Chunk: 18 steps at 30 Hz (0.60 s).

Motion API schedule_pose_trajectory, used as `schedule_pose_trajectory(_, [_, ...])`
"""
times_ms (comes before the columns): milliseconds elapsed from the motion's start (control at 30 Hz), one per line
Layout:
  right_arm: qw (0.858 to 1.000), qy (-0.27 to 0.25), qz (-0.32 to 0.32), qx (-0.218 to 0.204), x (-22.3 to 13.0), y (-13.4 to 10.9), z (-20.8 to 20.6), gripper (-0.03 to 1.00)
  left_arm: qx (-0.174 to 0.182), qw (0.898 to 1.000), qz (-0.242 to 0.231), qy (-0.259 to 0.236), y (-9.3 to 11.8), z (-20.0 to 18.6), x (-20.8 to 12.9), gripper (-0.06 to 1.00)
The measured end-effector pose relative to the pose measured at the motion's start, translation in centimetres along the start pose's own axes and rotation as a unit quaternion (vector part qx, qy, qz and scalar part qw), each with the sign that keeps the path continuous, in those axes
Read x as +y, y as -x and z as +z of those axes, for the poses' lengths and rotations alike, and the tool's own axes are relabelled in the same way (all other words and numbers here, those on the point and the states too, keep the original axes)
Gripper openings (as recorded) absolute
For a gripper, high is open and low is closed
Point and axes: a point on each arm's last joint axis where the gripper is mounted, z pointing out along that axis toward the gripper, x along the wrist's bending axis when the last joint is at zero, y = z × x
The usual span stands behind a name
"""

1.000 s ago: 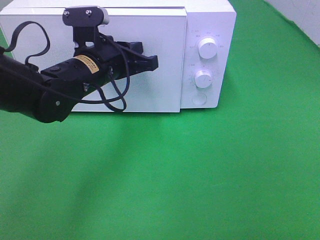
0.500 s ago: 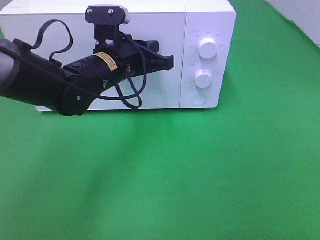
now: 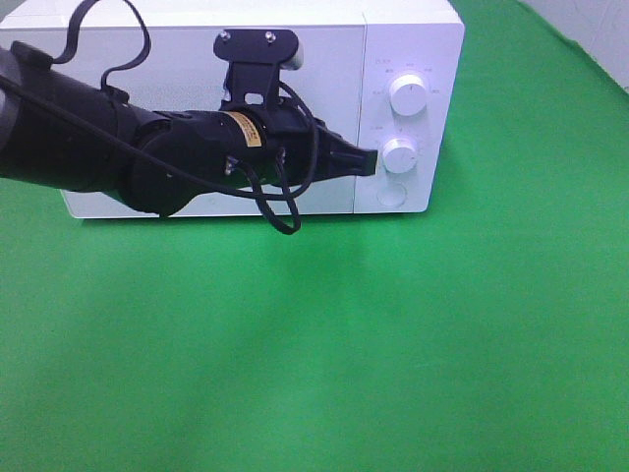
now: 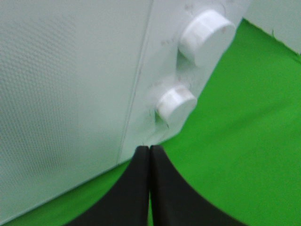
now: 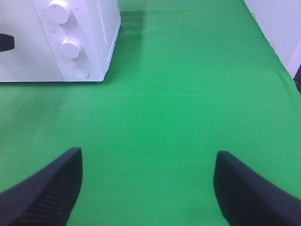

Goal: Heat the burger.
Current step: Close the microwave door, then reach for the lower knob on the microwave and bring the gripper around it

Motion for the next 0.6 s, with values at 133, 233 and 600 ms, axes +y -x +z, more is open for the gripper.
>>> schedule_pose_trajectory(133, [1.0, 0.0, 0.0, 0.0, 0.0, 0.0, 0.0, 0.74, 0.0, 0.996, 0.005, -0.087, 0.8, -0.8, -1.1, 0.1])
schedule_pose_trajectory(233, [1.0, 0.0, 0.0, 0.0, 0.0, 0.0, 0.0, 0.74, 0.008, 0.984, 0.006, -0.179, 0.9, -1.9, -2.1, 0.52])
schedule_pose_trajectory(600, [1.0, 0.0, 0.0, 0.0, 0.0, 0.0, 0.0, 0.74, 0.026, 0.926, 0.002, -0.377, 1.0, -6.3, -3.3, 0.97])
